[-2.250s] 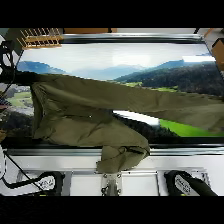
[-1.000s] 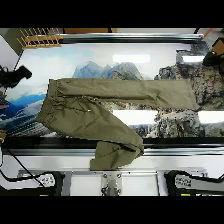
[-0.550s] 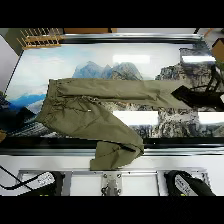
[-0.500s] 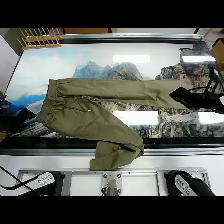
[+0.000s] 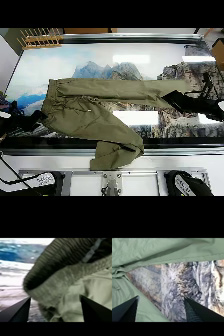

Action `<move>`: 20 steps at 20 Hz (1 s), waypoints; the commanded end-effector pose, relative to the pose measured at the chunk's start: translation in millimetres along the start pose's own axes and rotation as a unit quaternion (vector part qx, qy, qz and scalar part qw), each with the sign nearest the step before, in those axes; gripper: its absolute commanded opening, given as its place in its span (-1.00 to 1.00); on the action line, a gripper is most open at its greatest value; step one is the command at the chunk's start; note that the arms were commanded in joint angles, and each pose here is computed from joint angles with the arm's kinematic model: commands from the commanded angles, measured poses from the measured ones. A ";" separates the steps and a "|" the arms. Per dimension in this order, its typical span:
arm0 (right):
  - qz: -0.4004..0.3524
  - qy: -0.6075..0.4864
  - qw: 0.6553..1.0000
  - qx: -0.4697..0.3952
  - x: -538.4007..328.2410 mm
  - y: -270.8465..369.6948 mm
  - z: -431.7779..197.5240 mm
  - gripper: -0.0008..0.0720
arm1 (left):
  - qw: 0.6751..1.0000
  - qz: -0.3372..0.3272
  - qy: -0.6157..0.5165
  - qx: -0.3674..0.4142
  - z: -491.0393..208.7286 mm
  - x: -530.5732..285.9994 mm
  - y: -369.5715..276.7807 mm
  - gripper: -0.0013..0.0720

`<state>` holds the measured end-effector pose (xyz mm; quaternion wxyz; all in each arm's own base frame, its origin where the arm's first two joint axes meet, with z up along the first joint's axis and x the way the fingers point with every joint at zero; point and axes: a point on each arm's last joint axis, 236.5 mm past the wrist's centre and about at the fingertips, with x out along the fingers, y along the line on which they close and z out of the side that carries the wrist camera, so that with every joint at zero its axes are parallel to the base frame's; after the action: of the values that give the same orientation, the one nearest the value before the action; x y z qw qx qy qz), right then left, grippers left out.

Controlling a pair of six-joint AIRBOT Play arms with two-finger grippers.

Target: Fold the clothes and pants, and hang the long-sleeved shirts on hangers.

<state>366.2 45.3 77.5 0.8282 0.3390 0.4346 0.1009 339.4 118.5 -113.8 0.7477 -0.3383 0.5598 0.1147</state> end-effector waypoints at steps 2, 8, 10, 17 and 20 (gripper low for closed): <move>-0.002 0.016 1.000 -0.015 0.5 -1.3 -8.2 0.66 | 1.000 -0.007 0.016 0.021 -0.6 8.2 -22.3 -0.27; -0.086 0.252 0.961 -0.076 15.4 -50.4 -151.5 0.59 | 0.999 -0.011 -0.029 0.043 12.1 -22.1 -36.7 -0.91; -0.084 0.330 0.935 -0.104 22.0 -53.1 -214.1 0.59 | 0.998 -0.011 -0.034 0.043 8.8 -24.0 -36.1 -0.92; -0.097 0.392 0.900 -0.164 45.9 -55.7 -288.7 0.59 | 0.999 -0.015 -0.032 0.040 7.6 -24.6 -38.0 -0.92; -0.112 0.395 0.898 -0.159 54.6 -65.9 -290.1 0.29 | 0.999 -0.015 -0.032 0.040 7.6 -24.6 -38.0 -0.92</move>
<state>163.1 157.6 -100.7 0.6379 0.0969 0.7347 0.2096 357.3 100.6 -76.4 0.7792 -0.3130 0.5350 0.0931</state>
